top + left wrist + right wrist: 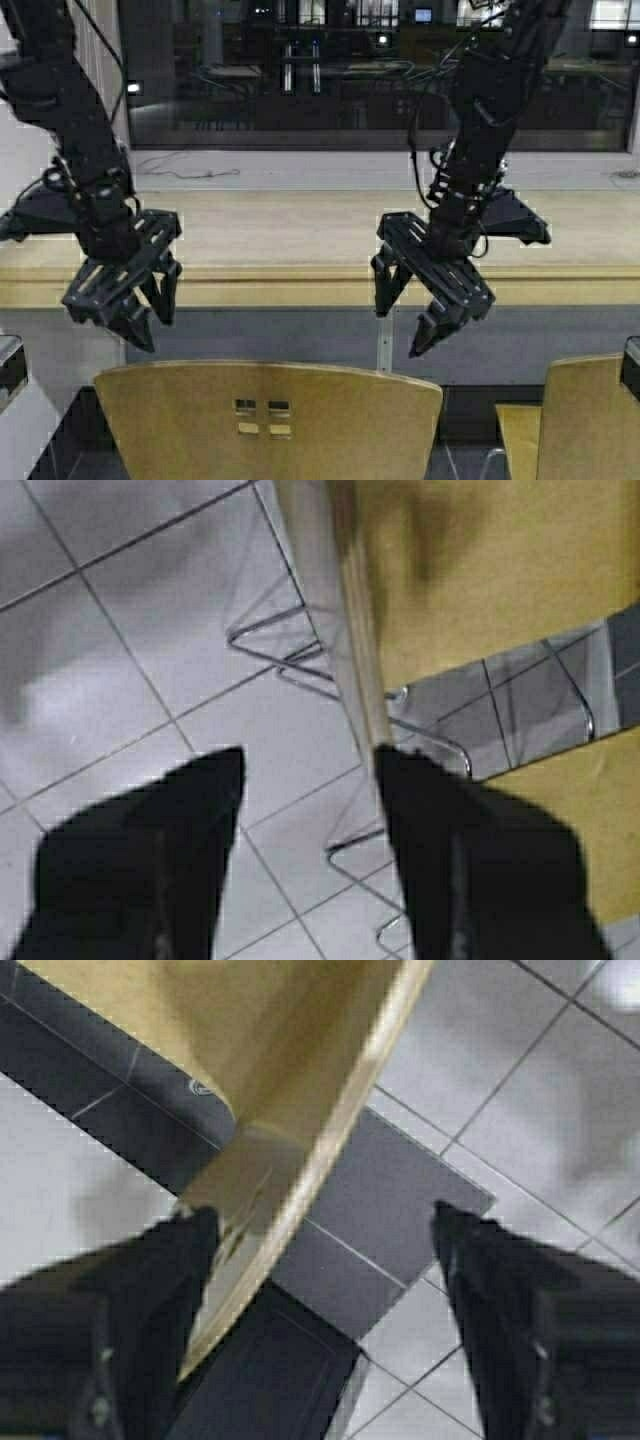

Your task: Push the chairs under the table

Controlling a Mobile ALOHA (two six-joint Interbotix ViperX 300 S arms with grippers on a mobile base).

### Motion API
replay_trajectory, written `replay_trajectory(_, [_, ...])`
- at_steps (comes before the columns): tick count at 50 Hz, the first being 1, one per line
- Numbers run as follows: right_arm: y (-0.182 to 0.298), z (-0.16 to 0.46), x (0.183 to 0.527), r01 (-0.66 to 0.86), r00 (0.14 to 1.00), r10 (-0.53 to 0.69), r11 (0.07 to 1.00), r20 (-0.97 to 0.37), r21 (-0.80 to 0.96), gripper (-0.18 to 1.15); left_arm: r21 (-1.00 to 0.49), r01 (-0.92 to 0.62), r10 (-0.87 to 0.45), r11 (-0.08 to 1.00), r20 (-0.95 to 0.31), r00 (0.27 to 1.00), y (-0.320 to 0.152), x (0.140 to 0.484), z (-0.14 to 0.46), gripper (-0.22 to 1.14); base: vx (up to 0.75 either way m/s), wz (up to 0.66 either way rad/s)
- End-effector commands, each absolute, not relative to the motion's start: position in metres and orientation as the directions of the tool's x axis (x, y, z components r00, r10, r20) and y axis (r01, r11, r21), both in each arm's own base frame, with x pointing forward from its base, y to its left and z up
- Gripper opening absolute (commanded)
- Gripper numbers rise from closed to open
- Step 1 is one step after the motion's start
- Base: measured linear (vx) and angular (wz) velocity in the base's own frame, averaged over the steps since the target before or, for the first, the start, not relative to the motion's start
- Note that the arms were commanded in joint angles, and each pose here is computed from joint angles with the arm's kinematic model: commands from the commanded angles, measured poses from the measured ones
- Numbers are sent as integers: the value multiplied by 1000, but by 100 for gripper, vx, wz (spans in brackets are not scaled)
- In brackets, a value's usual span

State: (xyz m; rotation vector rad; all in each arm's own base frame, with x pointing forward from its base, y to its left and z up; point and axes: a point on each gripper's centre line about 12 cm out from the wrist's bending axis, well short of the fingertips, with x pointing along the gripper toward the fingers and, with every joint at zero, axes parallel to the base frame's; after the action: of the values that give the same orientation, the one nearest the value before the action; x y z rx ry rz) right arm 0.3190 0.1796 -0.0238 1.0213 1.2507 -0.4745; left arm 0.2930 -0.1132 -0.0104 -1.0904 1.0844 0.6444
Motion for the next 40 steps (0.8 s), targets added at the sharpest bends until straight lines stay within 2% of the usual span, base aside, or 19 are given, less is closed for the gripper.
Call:
replay_trajectory(1, [186, -24, 331, 782, 307, 236, 489, -922, 386, 97, -395, -850, -85, 349, -916, 392, -119, 306, -12, 81, 0, 0])
replay_trajectory(22, [211, -55, 350, 795, 266, 265, 483, -927, 366, 97, -369, -879, -56, 303, -927, 370, -109, 321, -34, 81, 0, 0])
replay_trajectory(40, [226, -80, 373, 800, 279, 276, 463, -920, 382, 97, -360, -891, -25, 278, -930, 368, -101, 345, -62, 81, 0, 0])
